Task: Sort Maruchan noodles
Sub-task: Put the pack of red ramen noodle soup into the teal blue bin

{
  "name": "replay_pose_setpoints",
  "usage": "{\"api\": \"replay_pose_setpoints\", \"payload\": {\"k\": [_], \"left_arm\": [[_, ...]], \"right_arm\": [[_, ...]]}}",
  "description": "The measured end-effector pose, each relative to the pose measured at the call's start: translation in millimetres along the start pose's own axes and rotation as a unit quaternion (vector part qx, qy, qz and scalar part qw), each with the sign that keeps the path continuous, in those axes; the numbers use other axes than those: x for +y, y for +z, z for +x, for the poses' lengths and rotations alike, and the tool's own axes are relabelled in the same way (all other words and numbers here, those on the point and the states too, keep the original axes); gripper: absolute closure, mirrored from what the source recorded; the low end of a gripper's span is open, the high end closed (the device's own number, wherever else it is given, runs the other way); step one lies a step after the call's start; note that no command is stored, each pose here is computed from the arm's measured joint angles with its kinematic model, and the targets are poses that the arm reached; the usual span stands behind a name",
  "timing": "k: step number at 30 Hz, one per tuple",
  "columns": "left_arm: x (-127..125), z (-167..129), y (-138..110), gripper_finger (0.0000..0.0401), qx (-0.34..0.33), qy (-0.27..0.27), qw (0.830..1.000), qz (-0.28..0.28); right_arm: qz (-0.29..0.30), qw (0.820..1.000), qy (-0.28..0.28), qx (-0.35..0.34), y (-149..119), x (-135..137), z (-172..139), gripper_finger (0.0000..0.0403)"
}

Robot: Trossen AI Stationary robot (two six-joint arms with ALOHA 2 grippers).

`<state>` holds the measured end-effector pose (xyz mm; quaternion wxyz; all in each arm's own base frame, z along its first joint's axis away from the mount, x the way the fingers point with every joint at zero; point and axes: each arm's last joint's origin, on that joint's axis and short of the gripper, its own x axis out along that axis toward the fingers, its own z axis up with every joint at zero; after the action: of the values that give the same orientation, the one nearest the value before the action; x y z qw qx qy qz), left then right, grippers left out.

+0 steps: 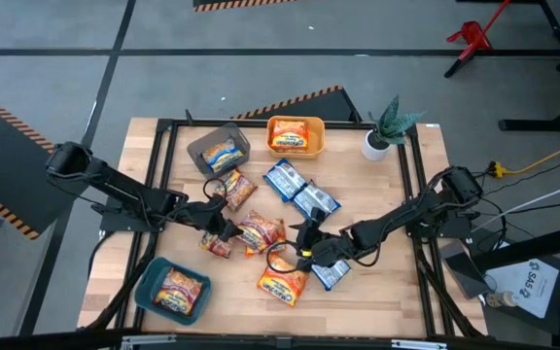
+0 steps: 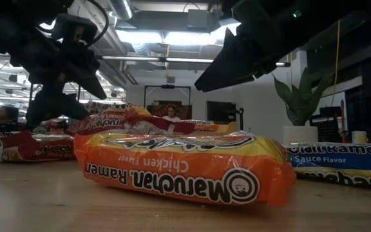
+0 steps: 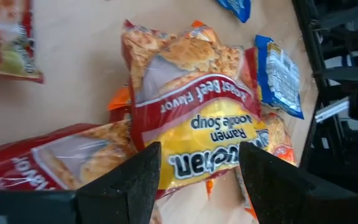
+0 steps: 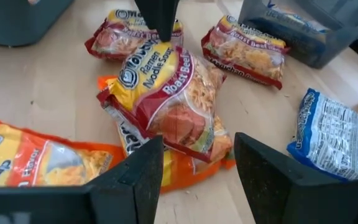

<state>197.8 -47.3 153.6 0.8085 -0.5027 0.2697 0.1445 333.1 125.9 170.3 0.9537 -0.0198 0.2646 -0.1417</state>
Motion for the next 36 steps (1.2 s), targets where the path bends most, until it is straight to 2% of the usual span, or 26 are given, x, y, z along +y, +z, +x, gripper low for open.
{"api": "replay_pose_setpoints", "payload": {"k": [5,12,26,36], "left_arm": [[1.4,-0.8,0.4,0.0191,-0.008,0.01,1.0,0.0],[3.7,0.5,5.6,0.0191,0.007,0.009,1.0,-0.007],[15.1,11.6,7.9,0.0191,0.057,0.035,0.998,-0.021],[6.5,12.1,10.2,0.0191,0.048,-0.01,0.998,-0.04]], "right_arm": [[0.01,1.0,-0.013,-0.013,4.0,-7.8,9.0,0.0219],[0.031,0.999,0.019,-0.006,-6.7,-13.5,38.0,0.0219],[0.033,0.999,0.017,-0.009,-11.0,-11.1,42.7,0.0219],[0.03,0.999,0.013,-0.007,-15.9,-10.2,46.6,0.0219]]}}
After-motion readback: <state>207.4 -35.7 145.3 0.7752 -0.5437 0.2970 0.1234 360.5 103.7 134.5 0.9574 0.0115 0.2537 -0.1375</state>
